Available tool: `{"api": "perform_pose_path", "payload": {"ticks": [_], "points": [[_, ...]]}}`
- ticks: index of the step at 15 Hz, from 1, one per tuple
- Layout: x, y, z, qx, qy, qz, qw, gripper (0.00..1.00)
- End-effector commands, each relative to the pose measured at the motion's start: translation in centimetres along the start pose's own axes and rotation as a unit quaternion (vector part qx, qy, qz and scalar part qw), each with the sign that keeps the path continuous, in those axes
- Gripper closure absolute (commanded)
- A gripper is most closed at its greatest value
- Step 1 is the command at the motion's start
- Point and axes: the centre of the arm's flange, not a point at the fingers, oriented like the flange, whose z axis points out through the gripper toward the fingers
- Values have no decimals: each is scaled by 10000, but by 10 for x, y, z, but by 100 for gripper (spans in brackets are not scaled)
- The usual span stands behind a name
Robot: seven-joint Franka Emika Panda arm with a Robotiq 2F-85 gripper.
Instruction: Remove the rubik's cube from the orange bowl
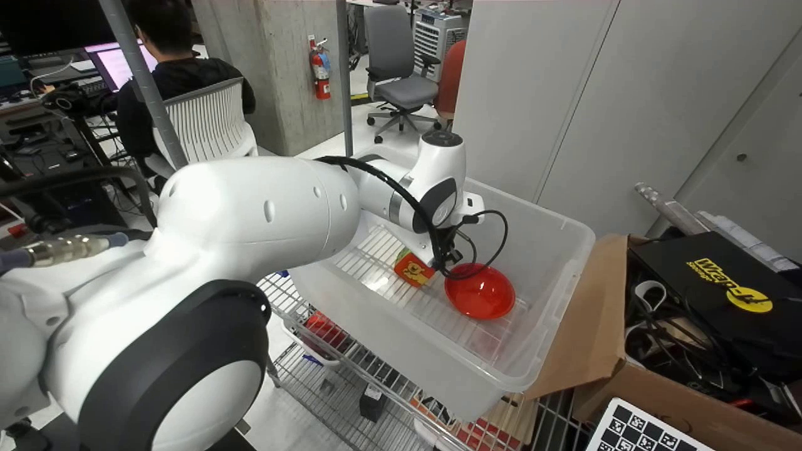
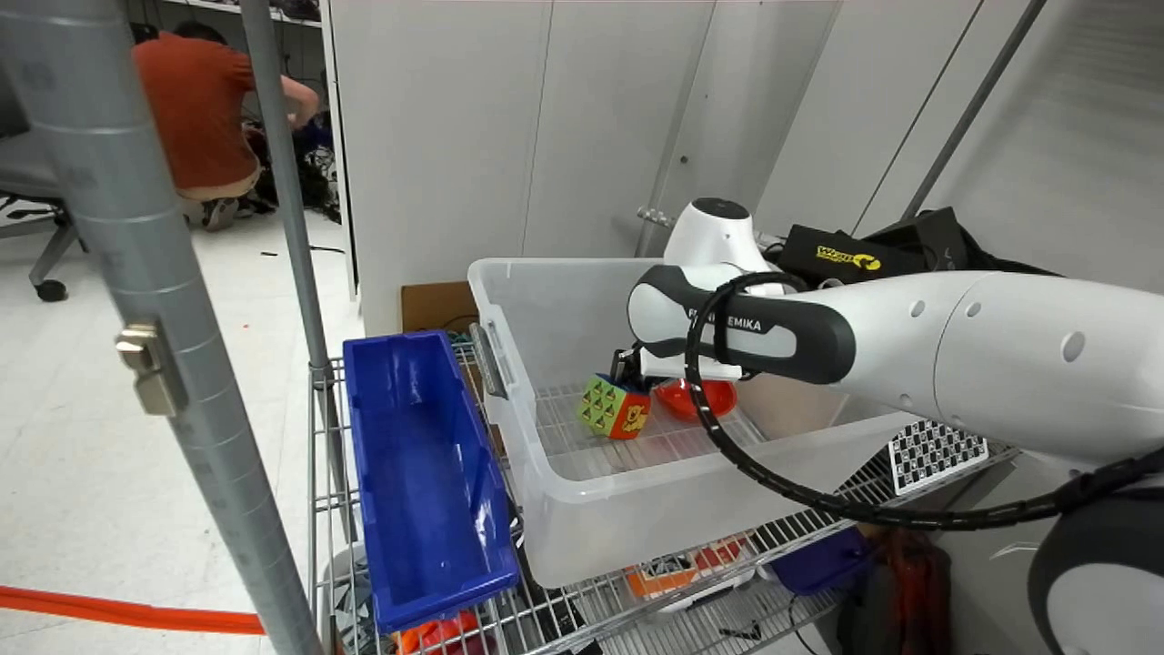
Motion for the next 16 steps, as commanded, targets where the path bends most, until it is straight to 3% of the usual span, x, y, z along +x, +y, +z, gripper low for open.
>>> {"api": "perform_pose_path", "payload": {"ticks": [1, 2, 4, 12, 16], "points": [[-17, -1, 0, 181, 113, -274, 9994, 99], [-18, -1, -2, 175, 95, -309, 9993, 71], [-22, -4, -9, 229, 101, -407, 9989, 65], [-35, -9, -49, 462, -94, -452, 9979, 6], [-50, -4, -89, 532, -239, -430, 9974, 0]]}}
